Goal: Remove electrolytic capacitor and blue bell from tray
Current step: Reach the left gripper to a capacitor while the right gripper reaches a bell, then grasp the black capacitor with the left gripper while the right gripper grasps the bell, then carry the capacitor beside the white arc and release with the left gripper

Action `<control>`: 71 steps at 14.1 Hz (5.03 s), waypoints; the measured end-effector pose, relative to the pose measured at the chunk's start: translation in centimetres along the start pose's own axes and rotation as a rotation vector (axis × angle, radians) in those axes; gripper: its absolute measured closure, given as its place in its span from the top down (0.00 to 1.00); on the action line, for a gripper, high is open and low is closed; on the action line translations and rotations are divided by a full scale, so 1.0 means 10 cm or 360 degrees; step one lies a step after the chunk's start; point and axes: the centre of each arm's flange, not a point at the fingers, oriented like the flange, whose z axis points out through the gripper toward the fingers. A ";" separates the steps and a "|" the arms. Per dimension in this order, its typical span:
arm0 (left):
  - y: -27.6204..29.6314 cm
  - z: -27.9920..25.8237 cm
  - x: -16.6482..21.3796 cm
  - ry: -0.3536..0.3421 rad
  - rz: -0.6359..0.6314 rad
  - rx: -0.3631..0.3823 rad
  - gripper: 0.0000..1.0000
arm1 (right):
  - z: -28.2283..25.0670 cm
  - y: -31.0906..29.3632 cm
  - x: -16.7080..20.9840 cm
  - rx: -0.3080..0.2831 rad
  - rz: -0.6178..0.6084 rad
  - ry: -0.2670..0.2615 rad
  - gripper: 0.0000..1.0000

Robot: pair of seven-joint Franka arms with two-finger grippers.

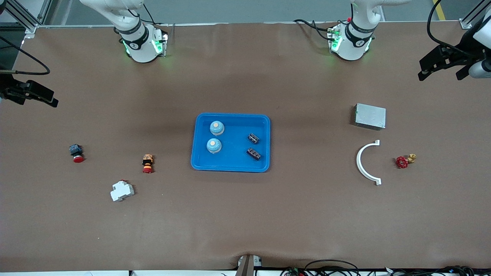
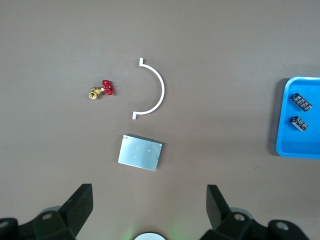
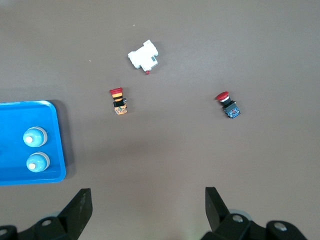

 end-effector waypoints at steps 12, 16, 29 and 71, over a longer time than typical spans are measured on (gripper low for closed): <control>0.60 0.72 0.29 -0.0181 -0.0014 0.0011 1.00 | 0.03 -0.16 -0.04 0.0003 -0.0047 -0.0041 1.00; 1.57 1.23 0.23 -0.0166 -0.0182 0.0017 1.00 | 0.10 -0.72 -0.13 0.0031 -0.0151 -0.0102 1.00; 3.41 3.17 0.09 -0.0241 -0.0988 -0.0191 1.00 | 1.35 -2.87 -0.40 -0.0121 0.0127 -0.0419 1.00; 2.72 3.97 0.58 -0.0052 -0.1387 -0.0009 0.33 | 4.42 -3.86 -0.93 -0.0041 -0.0138 -0.0231 1.00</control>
